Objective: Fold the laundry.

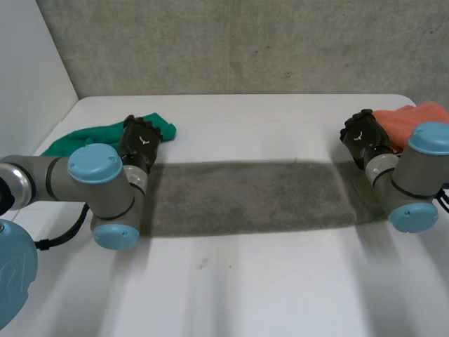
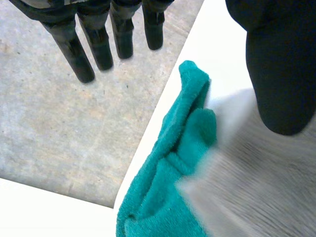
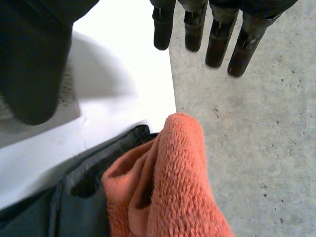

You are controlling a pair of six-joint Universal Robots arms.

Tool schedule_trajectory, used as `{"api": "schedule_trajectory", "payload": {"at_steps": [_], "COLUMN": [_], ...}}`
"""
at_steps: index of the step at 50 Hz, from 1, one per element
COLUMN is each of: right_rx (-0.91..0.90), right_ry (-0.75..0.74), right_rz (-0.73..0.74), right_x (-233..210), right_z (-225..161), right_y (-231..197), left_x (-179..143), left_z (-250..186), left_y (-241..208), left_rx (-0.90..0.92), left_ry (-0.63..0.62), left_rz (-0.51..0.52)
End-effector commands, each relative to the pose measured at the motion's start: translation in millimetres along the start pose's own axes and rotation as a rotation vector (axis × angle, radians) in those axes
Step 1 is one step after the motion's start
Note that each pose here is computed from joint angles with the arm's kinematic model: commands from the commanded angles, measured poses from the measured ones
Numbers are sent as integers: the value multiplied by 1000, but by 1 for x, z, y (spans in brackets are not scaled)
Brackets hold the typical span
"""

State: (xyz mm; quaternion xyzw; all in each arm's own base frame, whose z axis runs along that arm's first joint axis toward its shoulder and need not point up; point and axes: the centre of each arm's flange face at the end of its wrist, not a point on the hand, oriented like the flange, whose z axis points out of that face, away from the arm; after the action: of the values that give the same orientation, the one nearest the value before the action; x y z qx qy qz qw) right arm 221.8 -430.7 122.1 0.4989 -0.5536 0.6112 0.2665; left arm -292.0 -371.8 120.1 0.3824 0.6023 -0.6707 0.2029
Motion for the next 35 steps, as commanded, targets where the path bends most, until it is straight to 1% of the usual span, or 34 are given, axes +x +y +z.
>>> {"api": "schedule_trajectory", "payload": {"at_steps": [1,2,4,5,8,9,12,13,17,20,29,31,35], "right_rx": [-5,0,11,10,-29,-75,-146,-185,-229,-229,-255,-261,-302], "right_ry": [29,35,52,53,16,-33,-135,-212,-308,-316,-340,-341,-289], "right_rz": [216,254,333,408,504,556,620,656,708,720,710,709,704], "right_x": [25,33,49,62,71,70,62,55,45,40,11,10,17], "right_z": [-25,-31,-44,-57,-74,-82,-94,-102,-113,-110,-92,-91,-92], "right_y": [-19,-23,-31,-35,-30,-20,-6,1,15,23,47,49,63], "left_x": [-16,-25,-33,-37,-46,-47,-50,-49,-45,-39,-32,-31,-31], "left_z": [-16,-23,-31,-37,-54,-59,-75,-79,-93,-99,-101,-101,-103], "left_y": [-19,-27,-34,-37,-47,-48,-49,-48,-42,-38,-35,-35,-36], "left_rx": [39,51,59,66,81,82,78,73,50,35,30,29,29], "left_ry": [-28,-37,-42,-43,-43,-36,-22,-16,15,36,60,61,65], "left_rz": [-22,-25,-27,-29,-48,-56,-97,-108,-162,-187,-188,-188,-188]}}
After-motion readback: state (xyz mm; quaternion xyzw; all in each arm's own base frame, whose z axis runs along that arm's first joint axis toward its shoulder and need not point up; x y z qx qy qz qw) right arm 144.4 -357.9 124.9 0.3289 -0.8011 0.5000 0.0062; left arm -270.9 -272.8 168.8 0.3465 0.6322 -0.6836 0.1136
